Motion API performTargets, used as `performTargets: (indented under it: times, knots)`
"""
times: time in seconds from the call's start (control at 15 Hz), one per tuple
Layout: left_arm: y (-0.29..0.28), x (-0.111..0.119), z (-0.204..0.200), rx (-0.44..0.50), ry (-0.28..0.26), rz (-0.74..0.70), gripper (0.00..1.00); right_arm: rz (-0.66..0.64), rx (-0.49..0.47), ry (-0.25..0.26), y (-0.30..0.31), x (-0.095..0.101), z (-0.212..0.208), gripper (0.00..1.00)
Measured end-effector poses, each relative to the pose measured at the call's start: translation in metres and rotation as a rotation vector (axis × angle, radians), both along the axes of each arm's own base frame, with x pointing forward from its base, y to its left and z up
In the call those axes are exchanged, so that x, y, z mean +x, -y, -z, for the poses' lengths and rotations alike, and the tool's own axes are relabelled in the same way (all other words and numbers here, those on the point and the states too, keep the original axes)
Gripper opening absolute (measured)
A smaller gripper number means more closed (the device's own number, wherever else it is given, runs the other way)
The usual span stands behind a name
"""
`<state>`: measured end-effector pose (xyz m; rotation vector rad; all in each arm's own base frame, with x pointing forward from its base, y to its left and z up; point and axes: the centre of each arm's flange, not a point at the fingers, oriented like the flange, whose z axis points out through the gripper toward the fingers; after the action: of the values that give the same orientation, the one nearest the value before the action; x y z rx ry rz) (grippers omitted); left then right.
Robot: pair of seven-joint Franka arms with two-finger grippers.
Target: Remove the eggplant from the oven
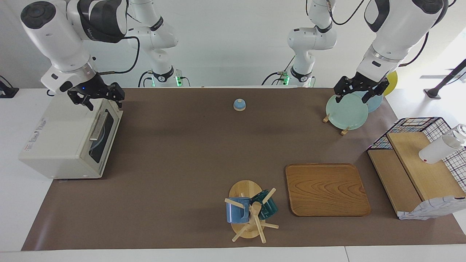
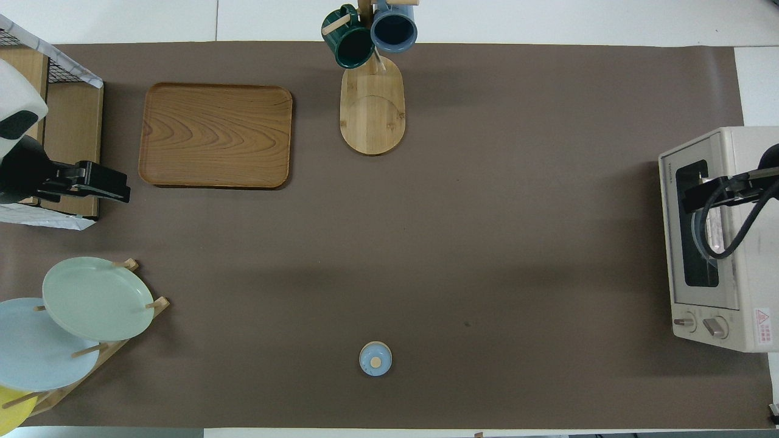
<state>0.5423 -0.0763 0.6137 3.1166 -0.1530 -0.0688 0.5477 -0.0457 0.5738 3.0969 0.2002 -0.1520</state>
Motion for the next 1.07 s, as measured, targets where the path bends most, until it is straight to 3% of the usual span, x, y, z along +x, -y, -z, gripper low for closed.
performTargets:
  times: [0.13,0.47,0.53,0.73,1.07]
  knots:
    - [0.0,0.0,0.0,0.0,0.0,0.0,1.0,-0.002,0.0,0.0,-0.001,0.0,0.0,0.97]
    - [0.0,0.0,0.0,0.0,0.0,0.0,1.0,-0.01,-0.002,0.056,-0.003,0.006,0.013,0.46]
    - [0.0,0.0,0.0,0.0,0.0,0.0,1.0,-0.006,-0.002,0.06,0.0,0.006,0.022,0.32]
    - [0.0,0.0,0.0,0.0,0.0,0.0,1.0,0.015,-0.007,0.047,0.014,0.002,0.049,0.02]
    - [0.0,0.0,0.0,0.0,0.0,0.0,1.0,0.042,-0.054,0.035,0.034,-0.004,0.077,0.01]
